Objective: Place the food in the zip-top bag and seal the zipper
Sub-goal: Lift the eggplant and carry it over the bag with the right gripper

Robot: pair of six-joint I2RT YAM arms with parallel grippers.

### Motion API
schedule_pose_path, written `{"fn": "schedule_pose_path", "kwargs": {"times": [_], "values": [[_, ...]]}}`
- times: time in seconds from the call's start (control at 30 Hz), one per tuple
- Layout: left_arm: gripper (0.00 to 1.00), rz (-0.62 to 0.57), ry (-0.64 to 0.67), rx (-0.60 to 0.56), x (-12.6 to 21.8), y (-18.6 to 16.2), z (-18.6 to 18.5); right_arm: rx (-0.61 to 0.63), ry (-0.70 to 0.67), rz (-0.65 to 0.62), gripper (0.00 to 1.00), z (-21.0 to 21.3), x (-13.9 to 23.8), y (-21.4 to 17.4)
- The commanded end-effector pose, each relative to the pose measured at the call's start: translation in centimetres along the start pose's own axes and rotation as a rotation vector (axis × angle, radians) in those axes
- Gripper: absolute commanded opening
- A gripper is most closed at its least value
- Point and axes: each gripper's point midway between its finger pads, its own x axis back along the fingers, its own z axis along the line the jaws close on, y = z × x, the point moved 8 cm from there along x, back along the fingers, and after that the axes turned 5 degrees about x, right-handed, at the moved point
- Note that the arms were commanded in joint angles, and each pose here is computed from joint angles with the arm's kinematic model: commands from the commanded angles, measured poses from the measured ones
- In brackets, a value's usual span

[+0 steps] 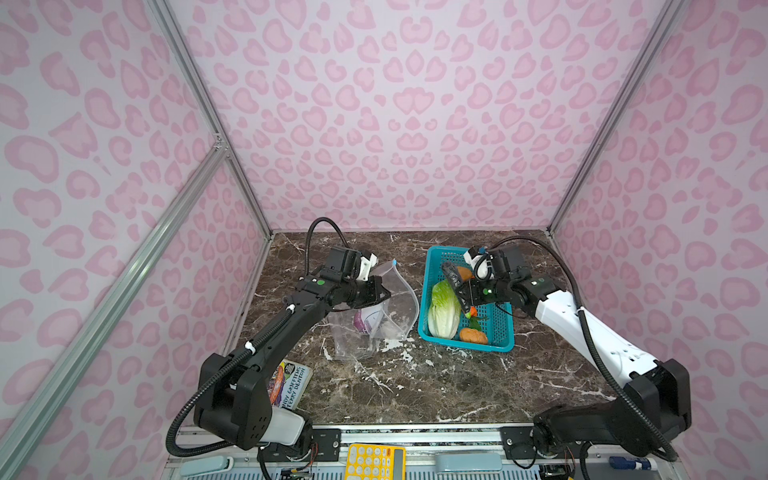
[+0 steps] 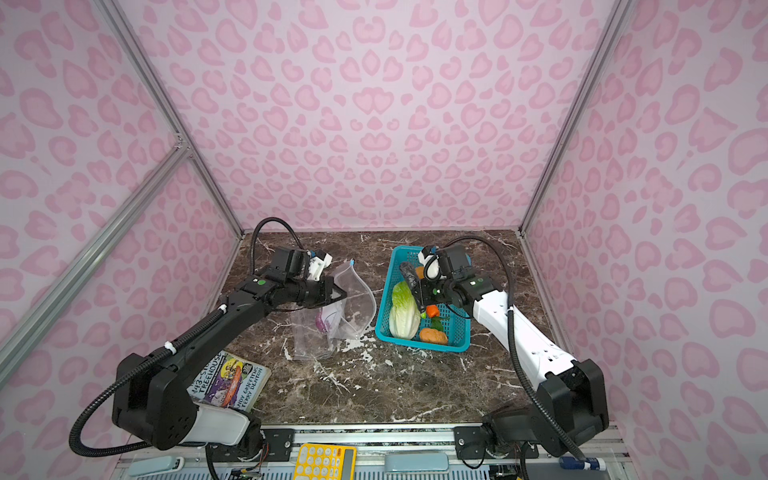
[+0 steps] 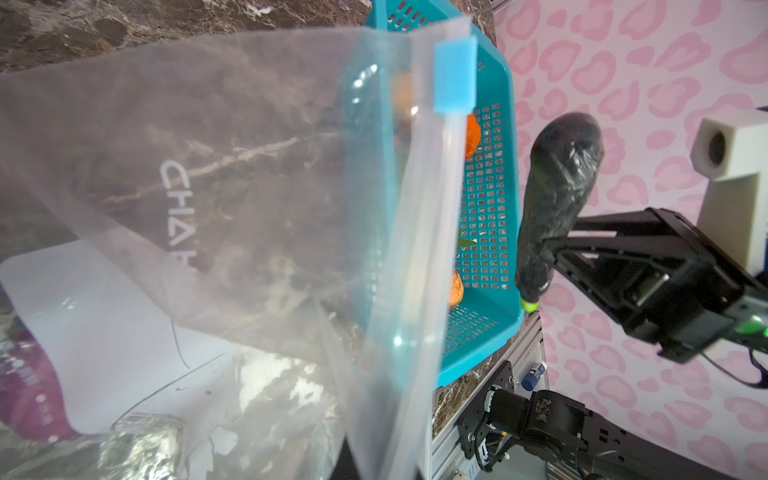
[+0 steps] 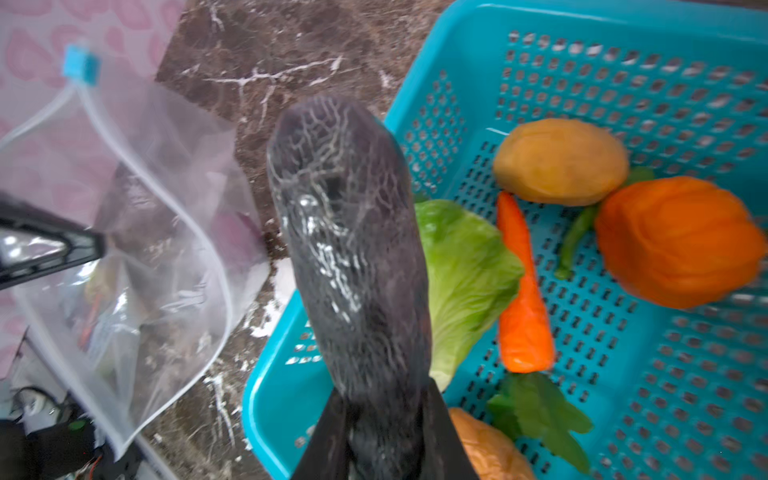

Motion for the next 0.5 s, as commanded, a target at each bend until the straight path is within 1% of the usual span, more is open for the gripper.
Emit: {"fn": "schedule_pose_path", "kwargs": {"times": [0.0, 0.1, 0.2, 0.3, 0.47], "values": [[0.03, -0.016, -0.019, -0.013, 0.0, 0.4, -0.4, -0.05, 0.089, 0.0, 0.0, 2.9, -0.4, -0.4], [0.03, -0.019, -0.018, -0.014, 0.1, 0.4, -0.4, -0.059, 0.166, 0.006, 0.0, 5.8, -1.2, -0.9], [0.03, -0.022, -0.017, -0.018, 0.2, 0.4, -0.5, -0.059, 0.205, 0.016, 0.0, 7.8, -1.8, -1.2], [0.03, -0.021, -0.017, -0.018, 0.2, 0.3, -0.5, -0.061, 0.204, 0.038, 0.0, 8.8, -3.1, -1.6], [0.03, -0.023, -0.018, -0.027, 0.2, 0.2, -0.7, -0.078, 0.19, 0.074, 0.0, 9.2, -5.1, -1.6]]}}
